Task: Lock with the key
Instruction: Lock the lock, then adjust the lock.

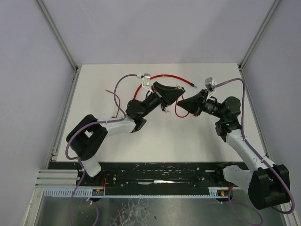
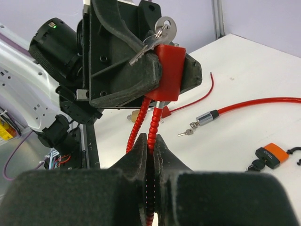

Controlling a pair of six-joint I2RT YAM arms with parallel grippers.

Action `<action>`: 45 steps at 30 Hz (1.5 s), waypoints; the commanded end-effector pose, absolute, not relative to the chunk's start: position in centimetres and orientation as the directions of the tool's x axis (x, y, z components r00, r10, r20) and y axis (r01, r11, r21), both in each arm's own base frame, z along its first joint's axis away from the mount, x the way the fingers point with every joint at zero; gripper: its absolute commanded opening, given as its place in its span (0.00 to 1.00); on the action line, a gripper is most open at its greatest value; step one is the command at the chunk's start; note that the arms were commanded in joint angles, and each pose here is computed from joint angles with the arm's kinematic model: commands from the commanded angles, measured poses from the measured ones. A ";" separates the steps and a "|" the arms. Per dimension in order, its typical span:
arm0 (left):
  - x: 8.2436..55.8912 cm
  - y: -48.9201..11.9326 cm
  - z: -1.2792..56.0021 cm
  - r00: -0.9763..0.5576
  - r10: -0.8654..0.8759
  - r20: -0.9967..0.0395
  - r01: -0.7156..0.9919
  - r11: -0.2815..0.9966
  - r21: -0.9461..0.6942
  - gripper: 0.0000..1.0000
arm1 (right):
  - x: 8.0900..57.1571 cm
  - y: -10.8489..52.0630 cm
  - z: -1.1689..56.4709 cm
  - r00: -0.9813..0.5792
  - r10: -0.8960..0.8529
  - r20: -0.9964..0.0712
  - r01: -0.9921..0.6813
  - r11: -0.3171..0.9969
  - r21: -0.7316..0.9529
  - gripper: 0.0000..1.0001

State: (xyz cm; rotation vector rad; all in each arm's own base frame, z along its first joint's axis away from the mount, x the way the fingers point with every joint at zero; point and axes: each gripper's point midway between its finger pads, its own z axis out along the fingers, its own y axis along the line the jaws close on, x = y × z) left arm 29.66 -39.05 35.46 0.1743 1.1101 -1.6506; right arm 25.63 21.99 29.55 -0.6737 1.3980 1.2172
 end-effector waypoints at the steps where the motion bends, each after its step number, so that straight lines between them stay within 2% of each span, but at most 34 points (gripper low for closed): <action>1: 29.5 -42.6 30.7 -0.413 -0.540 -0.733 0.819 0.131 -0.558 0.00 | 25.3 21.7 35.6 -0.085 0.277 -0.957 -0.936 0.308 0.172 0.00; 12: 31.7 -43.9 26.7 -0.380 -0.458 -0.804 0.802 0.269 -0.533 0.00 | 25.0 21.8 36.6 -0.057 0.241 -0.969 -0.945 0.300 0.130 0.00; 17: 30.7 -45.1 25.9 -0.421 -0.401 -0.813 0.822 0.210 -0.529 0.00 | 26.6 20.4 37.6 -0.010 0.202 -0.979 -0.912 0.399 0.091 0.00; 22: 28.9 -46.0 26.4 -0.464 -0.355 -0.811 0.847 0.091 -0.524 0.00 | 28.0 18.5 37.7 -0.007 0.206 -0.979 -0.877 0.468 0.105 0.00; 25: 28.9 -45.4 26.6 -0.463 -0.372 -0.805 0.851 0.070 -0.521 0.00 | 27.3 18.5 37.4 -0.038 0.210 -0.977 -0.903 0.411 0.124 0.00; 28: 29.0 -44.1 27.9 -0.493 -0.424 -0.760 0.840 -0.003 -0.543 0.00 | 26.6 19.1 34.8 -0.110 0.188 -0.976 -0.929 0.331 0.168 0.00; 31: 29.7 -42.9 28.2 -0.512 -0.467 -0.721 0.819 -0.012 -0.573 0.00 | 26.7 19.6 31.6 -0.201 0.164 -0.966 -0.927 0.286 0.241 0.04; 35: 30.8 -41.8 28.1 -0.489 -0.508 -0.709 0.810 0.036 -0.585 0.00 | 26.7 20.3 29.3 -0.244 0.124 -0.962 -0.928 0.257 0.269 0.12; 37: 31.2 -41.3 27.9 -0.479 -0.518 -0.709 0.806 0.059 -0.588 0.00 | 26.8 20.6 28.9 -0.240 0.099 -0.966 -0.931 0.260 0.258 0.20; 38: 31.6 -40.8 27.9 -0.464 -0.533 -0.707 0.805 0.079 -0.588 0.00 | 26.8 20.6 28.4 -0.249 0.085 -0.965 -0.929 0.260 0.263 0.28; 39: 31.7 -40.6 27.8 -0.459 -0.536 -0.708 0.805 0.086 -0.587 0.00 | 26.7 20.6 28.5 -0.246 0.084 -0.966 -0.930 0.262 0.259 0.30; 45: 31.8 -39.9 28.3 -0.434 -0.553 -0.711 0.815 0.095 -0.572 0.00 | 27.2 20.3 28.1 -0.245 0.060 -0.968 -0.917 0.309 0.252 0.33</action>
